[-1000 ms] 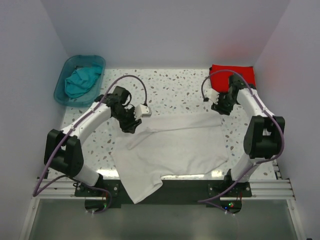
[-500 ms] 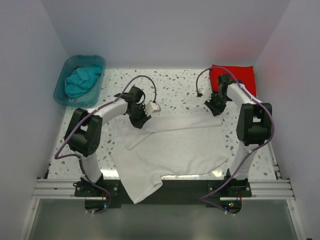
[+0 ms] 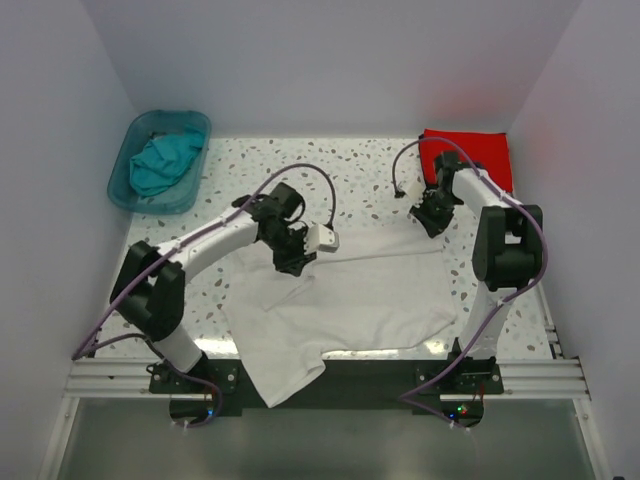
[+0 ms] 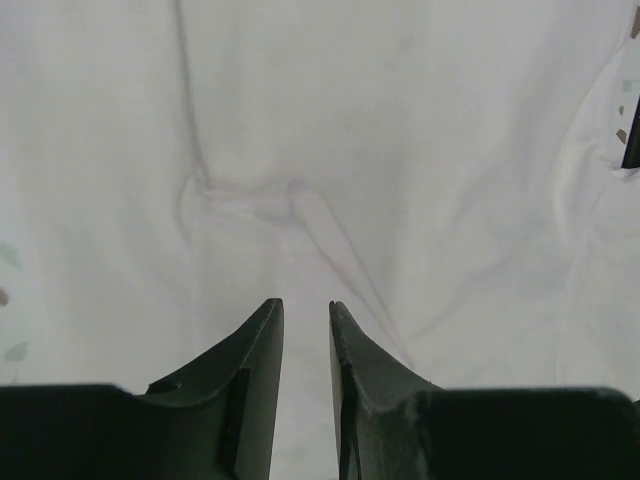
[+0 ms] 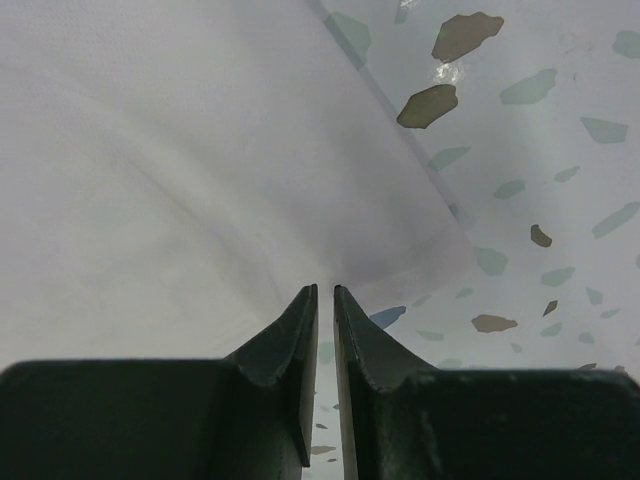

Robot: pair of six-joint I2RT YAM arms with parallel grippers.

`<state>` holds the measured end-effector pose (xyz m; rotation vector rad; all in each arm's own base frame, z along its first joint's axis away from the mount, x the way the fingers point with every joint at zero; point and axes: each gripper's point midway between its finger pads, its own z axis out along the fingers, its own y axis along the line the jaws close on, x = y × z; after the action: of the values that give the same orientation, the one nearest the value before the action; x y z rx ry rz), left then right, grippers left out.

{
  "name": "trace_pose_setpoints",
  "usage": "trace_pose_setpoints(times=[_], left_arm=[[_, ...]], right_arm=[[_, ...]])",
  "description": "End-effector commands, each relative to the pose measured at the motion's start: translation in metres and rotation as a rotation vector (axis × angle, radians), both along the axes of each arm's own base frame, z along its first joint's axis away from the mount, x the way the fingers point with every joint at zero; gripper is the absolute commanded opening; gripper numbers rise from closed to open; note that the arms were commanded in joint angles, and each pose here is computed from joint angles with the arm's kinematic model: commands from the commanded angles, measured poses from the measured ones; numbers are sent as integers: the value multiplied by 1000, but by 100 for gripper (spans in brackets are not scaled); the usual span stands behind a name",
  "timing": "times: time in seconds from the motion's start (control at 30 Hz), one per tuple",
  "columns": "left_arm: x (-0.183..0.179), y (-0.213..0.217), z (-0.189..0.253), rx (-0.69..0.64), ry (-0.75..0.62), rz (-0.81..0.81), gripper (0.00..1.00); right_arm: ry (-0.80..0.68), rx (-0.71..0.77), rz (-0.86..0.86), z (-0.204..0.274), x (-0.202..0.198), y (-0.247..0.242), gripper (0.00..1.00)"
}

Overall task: Fold and stack the t-shirts
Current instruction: Fold the tshirt

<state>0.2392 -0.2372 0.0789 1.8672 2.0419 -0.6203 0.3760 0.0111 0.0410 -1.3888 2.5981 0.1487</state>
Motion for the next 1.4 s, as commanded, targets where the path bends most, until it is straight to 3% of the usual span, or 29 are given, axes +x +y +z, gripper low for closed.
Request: trace_pose_setpoints(times=[0.0, 0.2, 0.33, 0.6, 0.7, 0.8, 0.87, 0.97, 1.03, 1.17, 1.37], left_arm=[[42, 27, 39, -110, -40, 178, 29], [96, 111, 9, 29, -34, 535, 30], [108, 141, -22, 95, 28, 639, 28], [130, 164, -82, 230, 122, 706, 24], [156, 173, -99, 263, 118, 735, 22], [210, 176, -91, 229, 41, 769, 21], [223, 177, -92, 220, 46, 775, 22], [251, 170, -57, 155, -39, 736, 31], [249, 159, -34, 87, -50, 681, 38], [218, 141, 31, -50, -111, 536, 45], [133, 133, 42, -84, -21, 400, 47]], right_arm=[[-42, 11, -27, 23, 0, 4, 16], [-29, -20, -43, 16, -6, 19, 17], [-10, -74, -50, -3, -13, 20, 18], [-1, -143, -126, -42, 11, 11, 20], [-22, -156, -153, -49, 28, 11, 20], [-94, -164, -190, -44, 59, 12, 21], [-126, -149, -207, -37, 79, 14, 22], [-137, -85, -184, -10, 90, 27, 32], [-133, -46, -139, 7, 86, 34, 39], [-99, 19, -24, 52, 41, 42, 42], [139, 21, 126, 45, -58, 42, 41]])
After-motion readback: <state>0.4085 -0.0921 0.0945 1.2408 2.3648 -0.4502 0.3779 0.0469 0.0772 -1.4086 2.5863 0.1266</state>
